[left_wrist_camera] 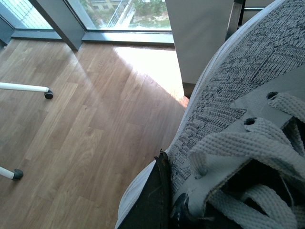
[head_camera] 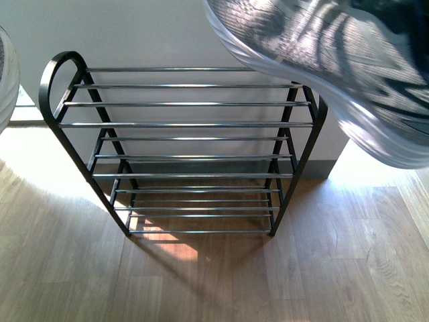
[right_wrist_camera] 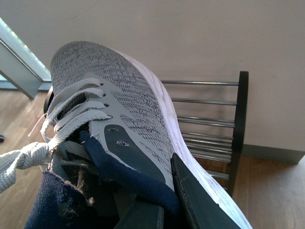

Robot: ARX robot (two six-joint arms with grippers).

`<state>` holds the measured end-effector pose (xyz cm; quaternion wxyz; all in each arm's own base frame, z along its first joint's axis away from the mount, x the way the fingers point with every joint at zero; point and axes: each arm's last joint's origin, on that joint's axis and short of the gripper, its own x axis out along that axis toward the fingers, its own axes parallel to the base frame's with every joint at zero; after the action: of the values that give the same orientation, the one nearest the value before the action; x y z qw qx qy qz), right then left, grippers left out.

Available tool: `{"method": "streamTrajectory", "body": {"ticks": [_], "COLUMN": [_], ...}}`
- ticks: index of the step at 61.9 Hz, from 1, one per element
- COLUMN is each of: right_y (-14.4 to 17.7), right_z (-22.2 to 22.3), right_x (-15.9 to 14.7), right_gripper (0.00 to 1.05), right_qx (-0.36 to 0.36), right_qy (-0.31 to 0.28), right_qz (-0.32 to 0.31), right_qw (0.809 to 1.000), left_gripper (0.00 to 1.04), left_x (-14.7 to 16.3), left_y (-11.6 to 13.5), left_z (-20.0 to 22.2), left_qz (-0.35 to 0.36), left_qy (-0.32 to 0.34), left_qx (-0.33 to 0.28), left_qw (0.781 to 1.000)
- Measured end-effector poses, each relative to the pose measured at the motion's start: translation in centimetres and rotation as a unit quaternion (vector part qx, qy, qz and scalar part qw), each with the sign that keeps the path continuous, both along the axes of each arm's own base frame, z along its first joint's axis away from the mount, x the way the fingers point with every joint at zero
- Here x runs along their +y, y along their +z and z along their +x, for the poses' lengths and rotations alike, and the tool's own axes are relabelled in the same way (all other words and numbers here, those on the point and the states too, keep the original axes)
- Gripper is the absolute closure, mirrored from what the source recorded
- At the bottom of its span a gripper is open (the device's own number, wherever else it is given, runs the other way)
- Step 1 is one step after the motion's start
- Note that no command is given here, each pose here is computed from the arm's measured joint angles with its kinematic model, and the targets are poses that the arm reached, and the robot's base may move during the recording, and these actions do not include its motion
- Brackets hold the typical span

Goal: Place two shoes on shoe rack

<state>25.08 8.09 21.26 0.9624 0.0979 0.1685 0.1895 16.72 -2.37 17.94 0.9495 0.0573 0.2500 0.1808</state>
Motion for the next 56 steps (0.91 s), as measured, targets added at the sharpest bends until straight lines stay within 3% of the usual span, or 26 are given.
{"method": "streamTrajectory", "body": {"ticks": [15, 29, 42, 56], "right_y": [-2.6, -6.4, -8.8, -9.9], "right_z": [8.5, 14.8, 19.4, 21.2], "right_x": [5.2, 7.0, 6.6, 3.2], "right_gripper": [1.03, 1.03, 1.03, 1.03], "right_qx": [0.099, 0.179, 0.198, 0.213], "right_qy": [-0.035, -0.097, -0.165, -0.259], "right_qz": [0.03, 0.054, 0.061, 0.081], "right_qw": [0.994, 0.978, 0.964, 0.938], "left_gripper": [1.03, 1.03, 1.03, 1.03], "left_x": [0.0, 0.0, 0.0, 0.0], "left_y": [0.0, 0.0, 0.0, 0.0], "left_z": [0.0, 0.0, 0.0, 0.0], "left_qz": [0.0, 0.0, 0.0, 0.0], "left_qy": [0.0, 0.0, 0.0, 0.0], "left_qx": [0.0, 0.0, 0.0, 0.0], "left_qw": [1.0, 1.0, 1.0, 1.0]}}
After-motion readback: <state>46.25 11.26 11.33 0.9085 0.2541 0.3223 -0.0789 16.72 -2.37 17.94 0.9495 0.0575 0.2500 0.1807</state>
